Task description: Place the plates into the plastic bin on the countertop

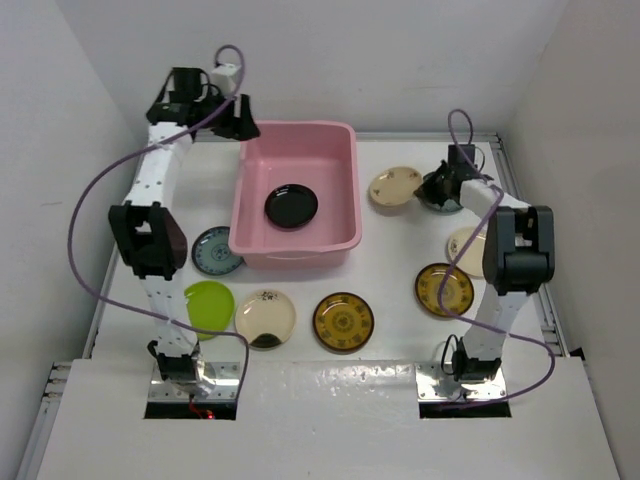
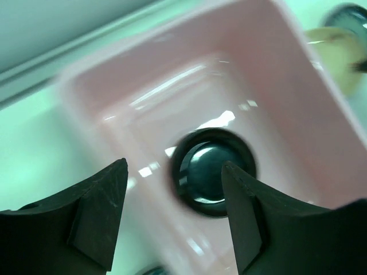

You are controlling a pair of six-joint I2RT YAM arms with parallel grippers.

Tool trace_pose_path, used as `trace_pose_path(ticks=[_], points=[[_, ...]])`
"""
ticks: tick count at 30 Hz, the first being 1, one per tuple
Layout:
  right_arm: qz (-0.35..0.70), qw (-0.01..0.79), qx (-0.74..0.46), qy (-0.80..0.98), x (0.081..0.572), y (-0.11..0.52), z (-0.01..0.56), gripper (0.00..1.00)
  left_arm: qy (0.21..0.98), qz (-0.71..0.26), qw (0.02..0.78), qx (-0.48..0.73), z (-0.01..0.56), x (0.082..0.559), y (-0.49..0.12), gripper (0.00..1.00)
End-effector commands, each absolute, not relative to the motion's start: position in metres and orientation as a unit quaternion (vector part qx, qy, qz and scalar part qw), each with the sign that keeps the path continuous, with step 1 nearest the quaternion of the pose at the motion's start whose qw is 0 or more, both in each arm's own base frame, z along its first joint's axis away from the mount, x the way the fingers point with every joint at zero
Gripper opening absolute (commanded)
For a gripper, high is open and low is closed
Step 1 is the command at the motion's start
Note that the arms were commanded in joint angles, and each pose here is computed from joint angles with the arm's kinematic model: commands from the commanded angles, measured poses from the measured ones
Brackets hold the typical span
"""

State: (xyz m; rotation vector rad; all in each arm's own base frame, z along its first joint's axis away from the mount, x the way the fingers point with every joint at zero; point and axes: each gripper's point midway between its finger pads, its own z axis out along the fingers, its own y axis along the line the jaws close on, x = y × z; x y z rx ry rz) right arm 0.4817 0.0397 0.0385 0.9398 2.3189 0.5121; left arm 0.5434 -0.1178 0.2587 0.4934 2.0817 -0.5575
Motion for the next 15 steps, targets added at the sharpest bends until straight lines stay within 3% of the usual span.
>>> trace_pose_path(ticks=[1,4,7,8,12,15], points=[[0.193,0.457,0.298,0.815,0.517,0.031,0.169,0.00,0.848,-0.185,0.476,0.139,0.279,0.538,-0.043,0.67],[0.193,0.513,0.236,0.803,0.522,0.060,0.226,0.00,0.881,-0.136,0.447,0.078,0.240,0.523,0.033,0.67],[0.210,0.530,0.157,0.806,0.525,0.113,0.258,0.00,0.900,-0.104,0.416,0.073,0.208,0.501,0.061,0.67],[0.228,0.509,0.132,0.819,0.523,0.133,0.249,0.00,0.917,-0.105,0.379,0.065,0.173,0.486,0.065,0.67],[0.281,0.437,0.019,0.855,0.524,0.245,0.217,0.00,0.938,-0.109,0.321,0.072,0.127,0.444,0.063,0.69],[0.312,0.386,-0.025,0.868,0.509,0.295,0.208,0.00,0.946,-0.125,0.291,0.072,0.103,0.420,0.054,0.71]])
